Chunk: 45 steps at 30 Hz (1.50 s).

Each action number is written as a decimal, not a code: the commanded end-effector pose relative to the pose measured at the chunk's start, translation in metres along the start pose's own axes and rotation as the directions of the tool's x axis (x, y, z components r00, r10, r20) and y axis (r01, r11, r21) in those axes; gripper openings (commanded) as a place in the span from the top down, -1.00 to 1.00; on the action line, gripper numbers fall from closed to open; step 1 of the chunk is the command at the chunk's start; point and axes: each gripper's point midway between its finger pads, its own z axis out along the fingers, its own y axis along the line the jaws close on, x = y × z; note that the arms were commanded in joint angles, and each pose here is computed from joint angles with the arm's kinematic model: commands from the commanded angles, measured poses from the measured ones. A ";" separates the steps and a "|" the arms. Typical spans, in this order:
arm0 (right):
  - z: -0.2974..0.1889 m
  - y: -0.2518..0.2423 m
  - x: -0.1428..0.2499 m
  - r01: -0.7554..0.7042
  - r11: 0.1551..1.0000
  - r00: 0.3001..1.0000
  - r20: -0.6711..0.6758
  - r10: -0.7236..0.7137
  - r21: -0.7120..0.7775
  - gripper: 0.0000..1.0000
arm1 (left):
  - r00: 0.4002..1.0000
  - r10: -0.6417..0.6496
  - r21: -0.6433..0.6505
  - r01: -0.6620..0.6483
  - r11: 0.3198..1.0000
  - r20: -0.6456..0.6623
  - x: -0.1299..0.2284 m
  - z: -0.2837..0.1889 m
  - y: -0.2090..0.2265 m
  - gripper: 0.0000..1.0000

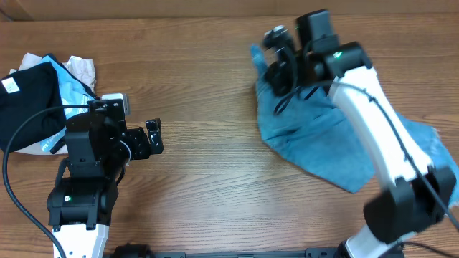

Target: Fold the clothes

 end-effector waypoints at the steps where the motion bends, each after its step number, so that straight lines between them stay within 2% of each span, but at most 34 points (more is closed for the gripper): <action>1: -0.036 0.081 -0.018 0.111 0.987 0.992 0.078 -0.103 -0.113 0.92 | 0.999 0.019 0.004 -0.019 1.000 0.038 -0.013 -0.006 -0.004 -1.00; 5: -0.046 0.121 -0.004 0.159 0.983 0.987 0.035 -0.157 -0.092 0.89 | 0.999 0.018 0.008 -0.019 1.000 0.035 -0.012 -0.006 -0.004 -1.00; 6: -0.045 0.124 0.004 0.167 0.983 0.986 0.004 -0.167 -0.076 0.72 | 0.999 0.018 0.008 -0.019 1.000 0.035 -0.012 -0.006 -0.004 -1.00; 7: -0.044 0.122 0.011 0.172 0.984 0.984 -0.030 -0.173 -0.047 0.35 | 0.999 0.018 0.010 -0.019 1.000 0.034 -0.012 -0.006 -0.005 -1.00; 8: -0.043 0.118 0.016 0.176 0.984 0.983 -0.060 -0.176 -0.010 0.22 | 0.999 0.018 0.011 -0.019 1.000 0.034 -0.012 -0.006 -0.005 -1.00; 13: -0.045 0.089 0.026 0.166 0.976 0.981 -0.122 -0.149 0.141 0.23 | 0.999 0.017 0.012 -0.017 1.000 0.028 -0.011 -0.006 -0.005 -1.00; 19: -0.061 0.039 0.023 0.022 0.932 0.997 -0.083 0.009 0.361 0.10 | 0.999 0.012 0.093 -0.009 0.996 -0.033 0.003 -0.007 -0.018 -1.00; 24: -0.073 0.015 0.027 -0.070 0.913 0.993 -0.056 0.100 0.401 -0.14 | 0.985 -0.009 0.047 0.017 0.999 -0.171 0.034 -0.002 -0.009 -0.99; 29: -0.079 -0.006 0.032 -0.179 0.896 0.978 -0.026 0.207 0.407 -0.27 | 0.940 0.054 0.042 -0.042 0.998 -0.338 0.065 0.021 0.001 -0.99; 33: -0.086 -0.021 0.041 -0.232 0.873 0.963 -0.024 0.268 0.429 -0.33 | 0.908 -0.013 0.013 0.020 1.000 -0.419 0.076 0.049 0.019 -1.00; 35: -0.089 -0.028 0.046 -0.251 0.862 0.956 -0.028 0.293 0.440 -0.34 | 0.893 -0.011 0.052 0.038 0.998 -0.449 0.081 0.063 0.022 -1.00; 39: -0.093 -0.038 0.051 -0.287 0.850 0.943 -0.024 0.331 0.442 -0.33 | 0.869 0.084 0.148 -0.012 0.989 -0.488 0.092 0.093 0.027 -1.00; 45: -0.093 -0.039 0.051 -0.310 0.857 0.937 -0.020 0.349 0.412 -0.33 | 0.873 0.131 0.231 -0.022 0.973 -0.469 0.097 0.137 0.026 -0.99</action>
